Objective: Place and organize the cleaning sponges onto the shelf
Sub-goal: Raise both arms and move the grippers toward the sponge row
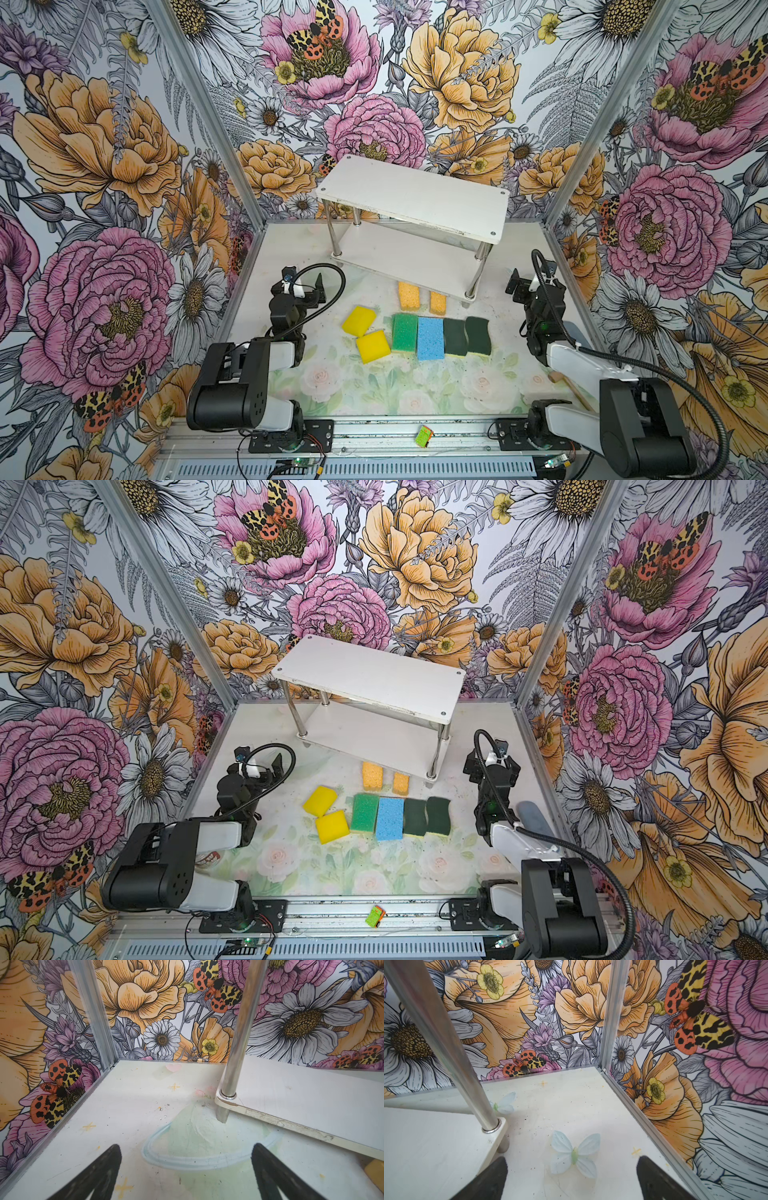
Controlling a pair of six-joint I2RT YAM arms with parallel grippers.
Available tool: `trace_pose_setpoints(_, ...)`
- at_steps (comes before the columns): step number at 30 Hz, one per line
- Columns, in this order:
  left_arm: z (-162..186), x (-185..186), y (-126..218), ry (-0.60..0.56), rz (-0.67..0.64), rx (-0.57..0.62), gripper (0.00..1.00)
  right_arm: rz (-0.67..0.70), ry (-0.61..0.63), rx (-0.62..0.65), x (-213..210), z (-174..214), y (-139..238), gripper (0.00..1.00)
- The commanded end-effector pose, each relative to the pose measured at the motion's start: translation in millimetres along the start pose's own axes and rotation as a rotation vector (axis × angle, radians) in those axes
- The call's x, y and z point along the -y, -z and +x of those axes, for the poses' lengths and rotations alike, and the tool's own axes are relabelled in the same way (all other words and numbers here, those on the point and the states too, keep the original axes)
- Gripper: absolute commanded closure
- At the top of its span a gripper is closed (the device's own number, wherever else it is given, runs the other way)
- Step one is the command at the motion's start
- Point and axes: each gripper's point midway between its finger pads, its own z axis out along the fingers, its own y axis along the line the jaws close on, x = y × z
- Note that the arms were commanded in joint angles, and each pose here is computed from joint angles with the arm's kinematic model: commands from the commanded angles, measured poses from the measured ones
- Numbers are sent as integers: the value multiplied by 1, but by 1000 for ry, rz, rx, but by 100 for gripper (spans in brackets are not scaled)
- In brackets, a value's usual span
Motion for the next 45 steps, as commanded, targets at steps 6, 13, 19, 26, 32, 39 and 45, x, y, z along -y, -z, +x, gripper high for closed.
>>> trace_pose_setpoints(6,-49,28,12,166,130,-48,1,-204,-99,-216,-31,2,38,1)
trace_pose_setpoints(13,-37,81,35,290,295,-225,1,-377,-205,-324,-57,10,74,0)
trace_pose_setpoints(19,-17,107,51,301,358,-344,1,-472,-237,-400,-76,20,94,0)
trace_pose_setpoints(26,9,112,64,303,366,-459,1,-497,-225,-434,-84,30,104,0)
trace_pose_setpoints(32,6,110,68,307,360,-439,1,-491,-219,-430,-84,28,104,0)
trace_pose_setpoints(39,7,114,70,301,387,-446,1,-496,-231,-425,-85,27,106,0)
trace_pose_setpoints(45,17,120,69,330,407,-491,1,-528,-239,-450,-91,34,111,0)
